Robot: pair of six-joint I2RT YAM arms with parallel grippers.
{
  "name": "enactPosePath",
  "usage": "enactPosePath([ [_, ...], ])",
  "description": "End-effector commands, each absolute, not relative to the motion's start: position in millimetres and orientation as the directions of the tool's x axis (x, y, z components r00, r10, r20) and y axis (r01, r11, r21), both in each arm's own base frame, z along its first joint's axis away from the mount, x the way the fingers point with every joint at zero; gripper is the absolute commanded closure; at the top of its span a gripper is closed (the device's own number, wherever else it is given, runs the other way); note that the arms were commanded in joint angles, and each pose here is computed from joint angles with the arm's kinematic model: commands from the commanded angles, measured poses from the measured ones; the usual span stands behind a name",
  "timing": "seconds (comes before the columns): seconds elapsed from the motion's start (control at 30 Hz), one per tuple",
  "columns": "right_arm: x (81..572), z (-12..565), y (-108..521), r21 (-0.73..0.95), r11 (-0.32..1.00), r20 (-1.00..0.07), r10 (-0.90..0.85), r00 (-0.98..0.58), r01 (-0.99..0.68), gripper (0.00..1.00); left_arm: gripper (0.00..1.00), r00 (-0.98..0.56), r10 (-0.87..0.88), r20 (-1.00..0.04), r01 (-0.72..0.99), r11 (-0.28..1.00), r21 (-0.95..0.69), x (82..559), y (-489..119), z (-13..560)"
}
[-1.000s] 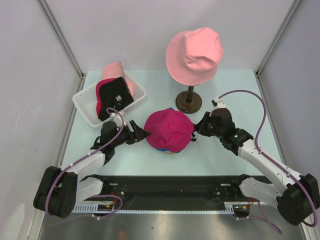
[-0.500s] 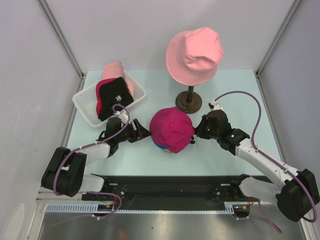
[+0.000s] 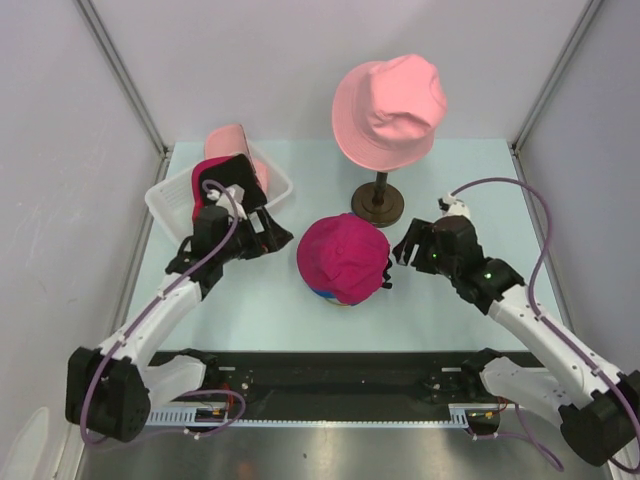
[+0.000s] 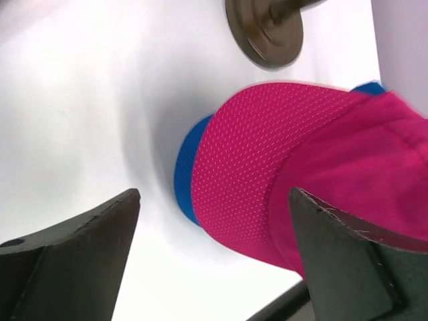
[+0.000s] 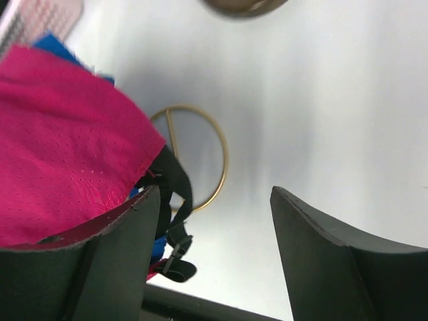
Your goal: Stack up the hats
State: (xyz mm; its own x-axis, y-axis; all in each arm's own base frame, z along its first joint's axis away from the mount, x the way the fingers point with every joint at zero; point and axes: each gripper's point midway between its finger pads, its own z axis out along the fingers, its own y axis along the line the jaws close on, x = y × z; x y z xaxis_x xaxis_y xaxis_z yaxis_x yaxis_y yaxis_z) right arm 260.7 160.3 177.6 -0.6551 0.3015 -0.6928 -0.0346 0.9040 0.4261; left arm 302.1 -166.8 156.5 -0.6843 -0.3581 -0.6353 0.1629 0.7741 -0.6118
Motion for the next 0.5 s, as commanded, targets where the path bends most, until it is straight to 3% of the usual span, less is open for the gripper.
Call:
enactPosePath([
  [0.0,261.8,221.6,126.2,0.401,0.916,-0.764,0.345,-0.545,0.019,0.28,0.0,-0.622,-0.343,-0.704,0.098,0.858,-0.504,300.8,-135.0,192.5],
  [0.17,262.8,250.1,102.7,0.386,0.921,-0.821,0.372,-0.433,0.059,0.28,0.0,-0.557,-0.301,-0.774,-0.021,0.937,-0.35,306.5,-95.7,219.0],
  [0.3,267.2,268.5,110.5,0.42,0.907,-0.849,0.385,-0.363,-0.019,0.28,0.0,-0.458,-0.249,-0.853,-0.111,0.968,-0.223,326.8,-64.9,257.4],
  [0.47,271.5,268.2,122.0,0.486,0.873,-0.826,0.443,-0.349,-0.042,0.28,0.0,-0.483,-0.148,-0.863,-0.167,0.983,-0.075,359.4,-46.4,260.5],
])
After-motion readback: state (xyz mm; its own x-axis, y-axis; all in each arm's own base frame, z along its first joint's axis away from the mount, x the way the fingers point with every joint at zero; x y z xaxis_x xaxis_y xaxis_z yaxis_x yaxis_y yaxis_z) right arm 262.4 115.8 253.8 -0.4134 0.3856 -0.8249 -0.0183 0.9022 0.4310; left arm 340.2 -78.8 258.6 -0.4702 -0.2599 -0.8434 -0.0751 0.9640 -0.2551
